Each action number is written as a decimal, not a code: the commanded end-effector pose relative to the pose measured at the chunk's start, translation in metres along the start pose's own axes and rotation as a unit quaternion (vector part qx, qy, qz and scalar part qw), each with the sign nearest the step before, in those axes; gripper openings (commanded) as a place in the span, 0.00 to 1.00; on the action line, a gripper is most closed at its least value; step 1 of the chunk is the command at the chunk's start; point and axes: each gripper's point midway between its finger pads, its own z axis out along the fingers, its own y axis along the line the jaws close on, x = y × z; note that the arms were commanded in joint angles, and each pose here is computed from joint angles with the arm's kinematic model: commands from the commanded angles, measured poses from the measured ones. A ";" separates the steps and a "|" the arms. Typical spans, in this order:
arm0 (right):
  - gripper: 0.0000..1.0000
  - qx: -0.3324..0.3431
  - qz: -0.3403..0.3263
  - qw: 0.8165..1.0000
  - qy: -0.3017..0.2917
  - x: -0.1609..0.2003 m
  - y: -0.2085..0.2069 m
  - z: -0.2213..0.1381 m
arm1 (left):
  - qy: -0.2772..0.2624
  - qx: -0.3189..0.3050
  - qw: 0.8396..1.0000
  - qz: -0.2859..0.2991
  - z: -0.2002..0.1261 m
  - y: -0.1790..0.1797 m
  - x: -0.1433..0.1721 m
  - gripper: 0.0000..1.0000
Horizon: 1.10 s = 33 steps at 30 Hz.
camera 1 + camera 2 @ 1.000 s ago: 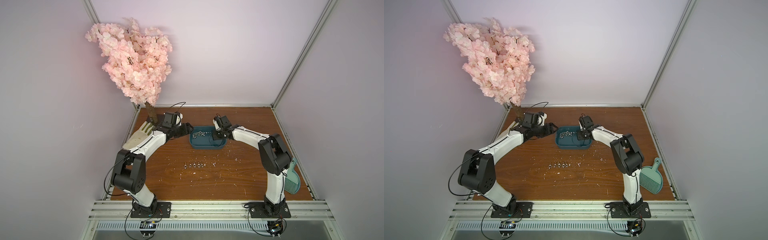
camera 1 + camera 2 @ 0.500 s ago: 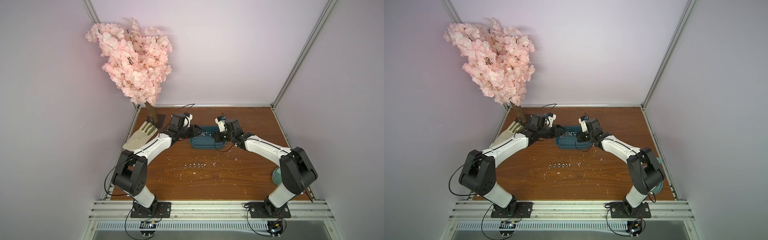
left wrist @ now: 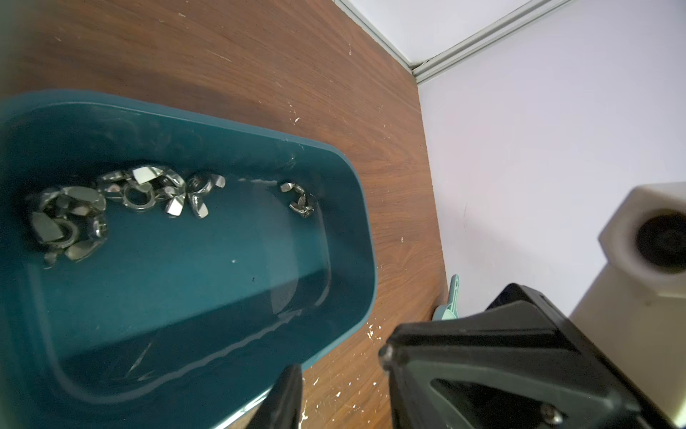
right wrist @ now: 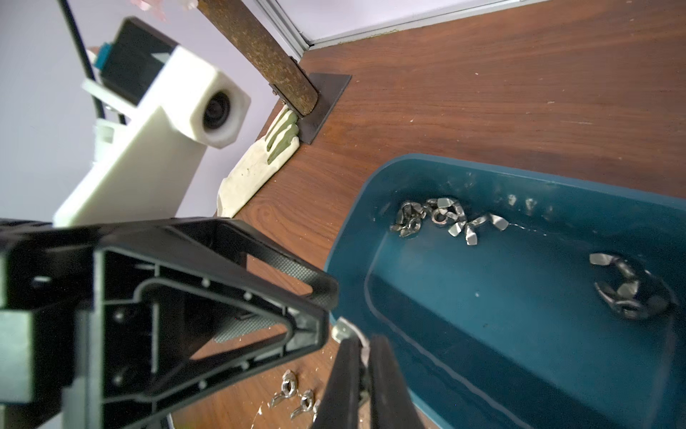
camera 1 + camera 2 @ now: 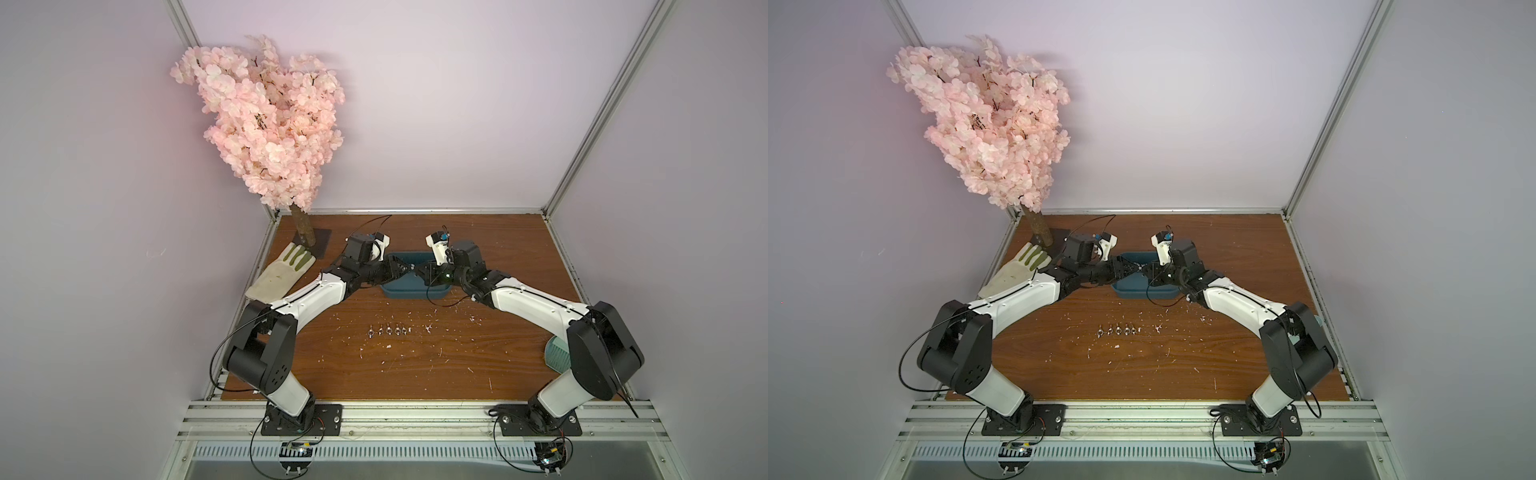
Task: Take out the wing nut from the storage box
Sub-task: Pick up the wing nut from the storage box.
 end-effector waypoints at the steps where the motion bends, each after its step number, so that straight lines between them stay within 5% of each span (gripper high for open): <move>1: 0.00 -0.033 -0.011 0.999 -0.037 -0.023 0.025 -0.008 | -0.009 0.039 0.999 0.005 -0.004 -0.021 -0.003 0.42; 19: 0.00 -0.035 -0.012 0.998 -0.042 -0.025 0.030 -0.004 | 0.001 0.065 0.998 -0.010 0.002 -0.024 -0.001 0.12; 33: 0.00 -0.012 -0.007 0.999 -0.045 -0.024 0.021 -0.003 | 0.004 0.063 0.998 -0.014 0.002 -0.022 0.001 0.16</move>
